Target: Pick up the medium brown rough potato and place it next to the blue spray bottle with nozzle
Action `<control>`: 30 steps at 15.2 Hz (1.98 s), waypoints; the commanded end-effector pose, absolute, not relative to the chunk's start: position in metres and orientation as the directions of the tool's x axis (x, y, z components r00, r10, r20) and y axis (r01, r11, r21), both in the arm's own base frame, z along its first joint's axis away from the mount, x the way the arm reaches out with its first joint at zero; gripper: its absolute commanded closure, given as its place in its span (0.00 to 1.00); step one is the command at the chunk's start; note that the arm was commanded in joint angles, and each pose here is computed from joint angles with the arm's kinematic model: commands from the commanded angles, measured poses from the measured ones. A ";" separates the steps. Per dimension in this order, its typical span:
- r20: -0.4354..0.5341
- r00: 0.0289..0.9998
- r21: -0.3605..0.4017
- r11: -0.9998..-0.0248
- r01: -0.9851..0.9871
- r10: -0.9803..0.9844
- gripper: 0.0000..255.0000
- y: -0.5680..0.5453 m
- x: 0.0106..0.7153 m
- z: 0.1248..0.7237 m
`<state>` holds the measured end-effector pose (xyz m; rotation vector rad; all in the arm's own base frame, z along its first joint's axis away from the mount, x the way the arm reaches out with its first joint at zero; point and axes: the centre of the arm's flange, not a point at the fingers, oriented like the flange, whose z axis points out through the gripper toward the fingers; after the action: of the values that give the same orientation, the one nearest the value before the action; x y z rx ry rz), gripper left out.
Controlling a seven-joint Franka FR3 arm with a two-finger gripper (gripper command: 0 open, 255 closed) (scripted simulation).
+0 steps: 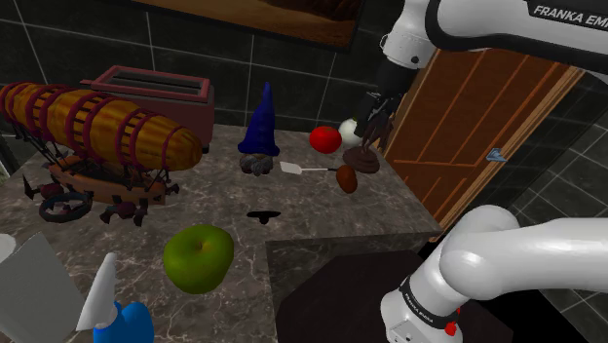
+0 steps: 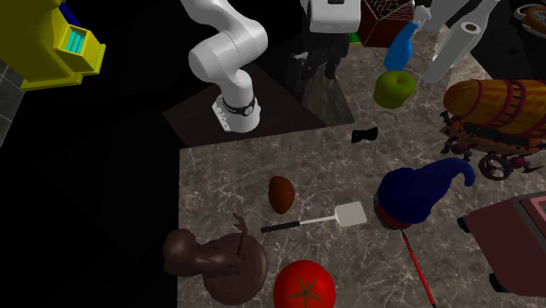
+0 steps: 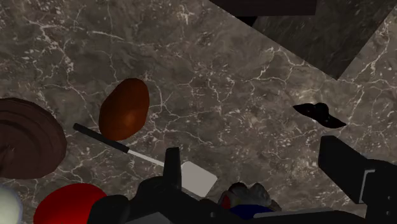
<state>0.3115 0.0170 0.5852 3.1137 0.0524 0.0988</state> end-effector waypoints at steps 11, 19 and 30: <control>-0.014 0.966 0.168 -0.953 -0.252 -0.258 0.00 -0.013 0.378 0.472; -0.043 0.875 0.290 -0.844 -0.451 -0.482 0.00 -0.060 0.413 0.381; -0.045 0.846 0.319 -0.810 -0.492 -0.531 0.00 -0.083 0.411 0.323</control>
<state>0.4112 -0.0829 0.3243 2.7282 -0.7745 -0.1910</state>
